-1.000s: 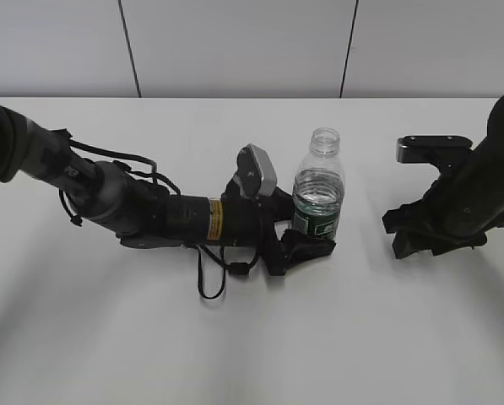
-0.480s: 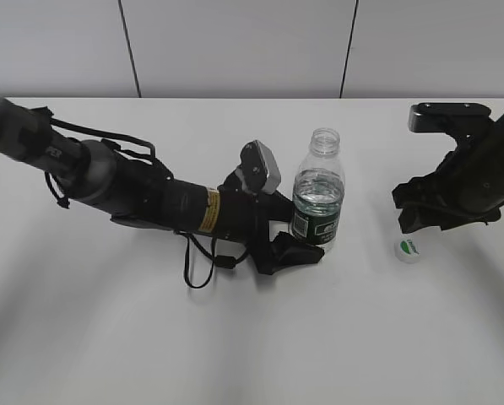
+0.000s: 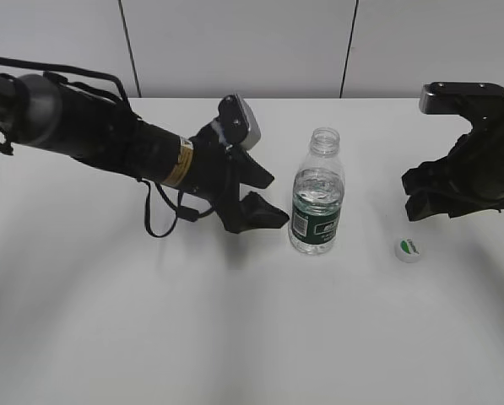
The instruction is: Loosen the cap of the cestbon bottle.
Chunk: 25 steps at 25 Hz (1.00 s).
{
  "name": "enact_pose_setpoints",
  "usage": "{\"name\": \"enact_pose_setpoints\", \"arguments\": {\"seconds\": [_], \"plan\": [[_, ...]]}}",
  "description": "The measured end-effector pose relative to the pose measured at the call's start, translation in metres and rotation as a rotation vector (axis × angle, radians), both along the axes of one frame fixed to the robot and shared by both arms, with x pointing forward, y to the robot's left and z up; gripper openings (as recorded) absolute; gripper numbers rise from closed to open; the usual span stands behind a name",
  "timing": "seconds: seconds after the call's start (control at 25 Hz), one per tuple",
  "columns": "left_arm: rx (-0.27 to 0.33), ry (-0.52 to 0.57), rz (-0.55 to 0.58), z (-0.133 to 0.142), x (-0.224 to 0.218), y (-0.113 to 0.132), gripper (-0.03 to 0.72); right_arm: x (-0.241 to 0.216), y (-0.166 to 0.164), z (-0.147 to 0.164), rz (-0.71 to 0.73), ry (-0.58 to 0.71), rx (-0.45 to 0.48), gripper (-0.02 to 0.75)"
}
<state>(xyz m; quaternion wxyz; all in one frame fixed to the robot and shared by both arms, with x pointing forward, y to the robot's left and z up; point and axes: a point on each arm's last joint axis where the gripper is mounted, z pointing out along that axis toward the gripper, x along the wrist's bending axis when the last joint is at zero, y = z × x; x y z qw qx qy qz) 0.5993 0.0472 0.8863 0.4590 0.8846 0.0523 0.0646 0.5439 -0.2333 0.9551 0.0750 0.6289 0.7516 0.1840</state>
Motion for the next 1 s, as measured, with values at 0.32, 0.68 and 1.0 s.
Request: {"name": "enact_pose_setpoints", "arguments": {"seconds": [0.32,0.68,1.0], "plan": [[0.136,-0.105,0.354,0.045,0.02,0.024,0.633,-0.014,-0.001,0.023,0.019,0.014,0.011,0.43],[0.26,-0.11,0.985,0.056,0.011,0.069,0.631,-0.039,-0.003,0.06,0.045,-0.005,0.028,0.43],[0.413,0.052,1.419,0.081,-0.025,0.088,0.578,-0.07,-0.007,0.093,0.071,-0.008,0.042,0.43]]}}
